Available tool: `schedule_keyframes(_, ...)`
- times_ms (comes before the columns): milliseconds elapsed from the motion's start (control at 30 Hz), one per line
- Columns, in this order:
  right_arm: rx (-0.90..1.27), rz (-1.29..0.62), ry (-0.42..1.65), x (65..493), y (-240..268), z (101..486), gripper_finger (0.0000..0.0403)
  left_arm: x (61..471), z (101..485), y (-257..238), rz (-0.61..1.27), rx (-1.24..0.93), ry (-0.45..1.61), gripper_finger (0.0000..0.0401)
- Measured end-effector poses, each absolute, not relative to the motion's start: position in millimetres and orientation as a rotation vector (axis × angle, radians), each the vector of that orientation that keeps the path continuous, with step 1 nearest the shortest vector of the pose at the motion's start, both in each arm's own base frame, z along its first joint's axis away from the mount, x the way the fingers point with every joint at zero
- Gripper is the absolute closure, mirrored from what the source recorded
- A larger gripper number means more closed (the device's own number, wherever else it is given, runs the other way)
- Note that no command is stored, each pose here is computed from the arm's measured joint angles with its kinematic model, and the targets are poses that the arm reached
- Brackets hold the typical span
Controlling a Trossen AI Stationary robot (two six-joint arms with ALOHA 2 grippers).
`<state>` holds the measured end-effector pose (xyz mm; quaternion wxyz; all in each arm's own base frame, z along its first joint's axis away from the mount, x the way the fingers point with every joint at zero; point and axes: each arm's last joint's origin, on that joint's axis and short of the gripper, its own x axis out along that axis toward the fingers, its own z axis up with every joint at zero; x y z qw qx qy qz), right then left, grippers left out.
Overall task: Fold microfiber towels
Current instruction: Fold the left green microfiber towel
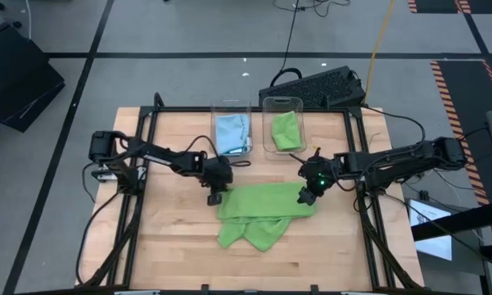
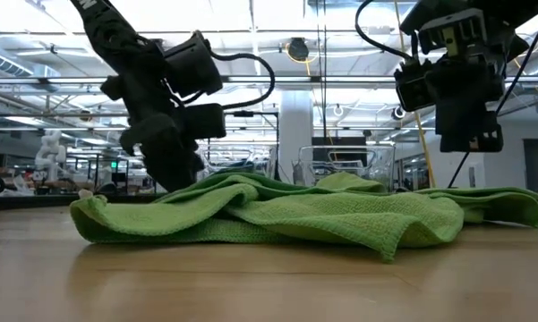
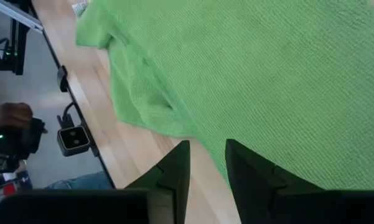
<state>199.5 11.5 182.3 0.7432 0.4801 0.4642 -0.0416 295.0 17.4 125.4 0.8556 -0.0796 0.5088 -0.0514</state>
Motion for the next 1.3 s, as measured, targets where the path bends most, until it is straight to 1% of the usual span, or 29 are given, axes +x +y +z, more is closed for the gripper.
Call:
schedule_keyframes(67,1.052,-0.089,1.0,200.7,11.4,183.2,0.031,288.1,131.7,16.0,-0.084,-0.228,1.096,0.039)
schedule_keyframes(167,1.037,-0.101,0.952,203.6,10.3,185.1,0.031,283.0,148.6,14.8,-0.05,-0.29,1.071,0.0392)
schedule_keyframes(233,1.024,-0.122,0.916,205.5,9.3,186.2,0.031,276.6,158.2,13.0,-0.016,-0.35,1.078,0.0396)
schedule_keyframes(333,1.003,-0.175,0.904,207.3,7.8,183.1,0.031,269.4,168.6,10.5,0.03,-0.433,1.082,0.0391)
schedule_keyframes(433,0.965,-0.199,0.919,209.6,7.1,177.5,0.031,267.4,175.3,8.3,0.046,-0.476,1.066,0.039)
schedule_keyframes(567,0.913,-0.22,1.014,210.0,7.1,163.7,0.031,262.0,174.1,3.2,0.035,-0.527,1.125,0.0396)
schedule_keyframes(700,0.924,-0.208,1.057,211.4,7.9,157.3,0.031,260.2,173.2,-0.5,0.042,-0.556,1.152,0.0389)
schedule_keyframes(800,0.967,-0.107,0.929,223.6,8.8,166.7,0.0309,259.9,176.5,-3.1,0.022,-0.579,1.151,0.0396)
schedule_keyframes(867,0.997,-0.029,0.769,235.6,9.0,178.7,0.0303,261.9,183.0,-4.0,0.015,-0.605,1.119,0.0396)
schedule_keyframes(933,1.006,0.021,0.625,248.1,8.5,189.0,0.0292,261.7,189.9,-4.7,0.018,-0.62,1.1,0.0392)
schedule_keyframes(1000,0.989,0.041,0.569,262.1,8.2,193.4,0.0275,262.3,198.6,-6.6,0.008,-0.624,1.064,0.0393)
schedule_keyframes(1133,0.85,0.119,0.559,300.4,9.0,199.7,0.0224,264.9,218.3,-12.5,-0.004,-0.601,0.994,0.0396)
schedule_keyframes(1300,0.69,0.238,0.52,361.0,4.4,211.6,0.0149,267.2,232.1,-23.2,-0.026,-0.573,0.975,0.0394)
